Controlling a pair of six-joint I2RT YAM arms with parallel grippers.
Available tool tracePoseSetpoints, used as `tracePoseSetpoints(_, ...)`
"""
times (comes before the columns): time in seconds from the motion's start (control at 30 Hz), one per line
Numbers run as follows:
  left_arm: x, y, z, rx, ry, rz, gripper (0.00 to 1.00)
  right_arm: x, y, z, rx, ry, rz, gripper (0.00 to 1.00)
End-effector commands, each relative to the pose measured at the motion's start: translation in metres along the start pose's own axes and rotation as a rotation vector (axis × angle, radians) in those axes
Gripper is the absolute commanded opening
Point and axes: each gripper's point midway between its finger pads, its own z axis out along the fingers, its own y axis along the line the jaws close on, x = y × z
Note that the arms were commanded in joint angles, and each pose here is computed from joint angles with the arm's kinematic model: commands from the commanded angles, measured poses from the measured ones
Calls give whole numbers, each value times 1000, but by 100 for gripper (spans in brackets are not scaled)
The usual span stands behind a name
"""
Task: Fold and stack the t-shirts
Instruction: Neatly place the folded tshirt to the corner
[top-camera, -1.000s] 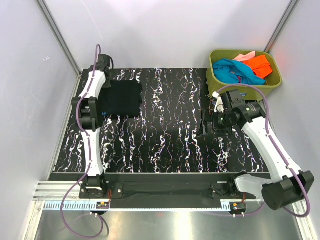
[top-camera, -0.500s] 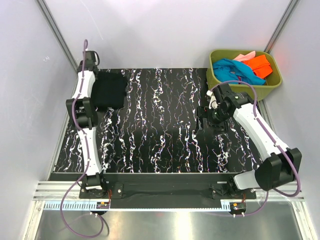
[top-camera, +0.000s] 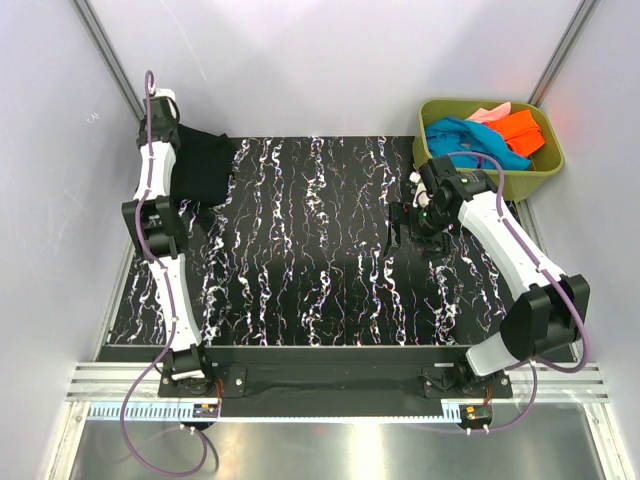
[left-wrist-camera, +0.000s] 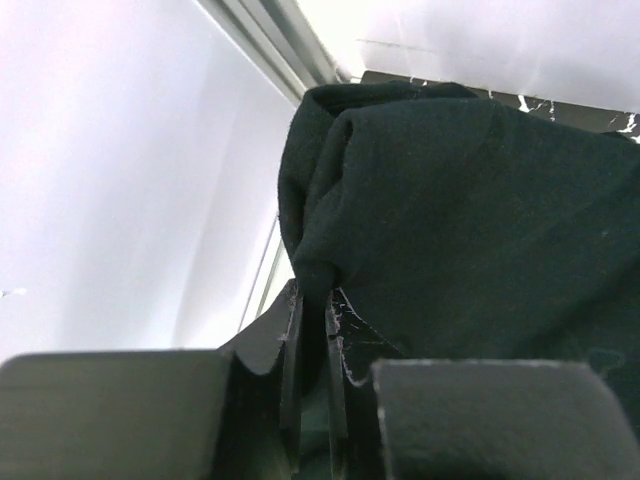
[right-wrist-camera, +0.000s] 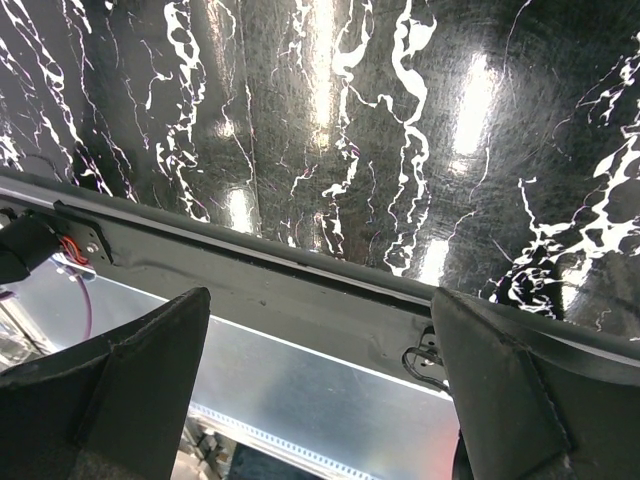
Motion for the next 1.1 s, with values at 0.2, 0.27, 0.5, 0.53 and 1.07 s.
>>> tracePoseSetpoints(0.2,-70,24,-16,-9,-201,-109,99,-8,11,-3,-45,-24,52,100)
tracePoseSetpoints(0.27,-88,36,-34,-24,-234,-128,99,-7,13,-4,-55,-35,51,100)
tracePoseSetpoints(0.5,-122,28,-104,43,-279,-156,99,-7,14,-9,-71,-90,42,100)
tracePoseSetpoints(0.53,-103,4,-105,87,-231,-142,99,-7,13,-8,-76,-97,40,100)
tracePoseSetpoints(1.07,51,-177,-372,685,22,-196,99,60,1,-5,-197,-241,42,100)
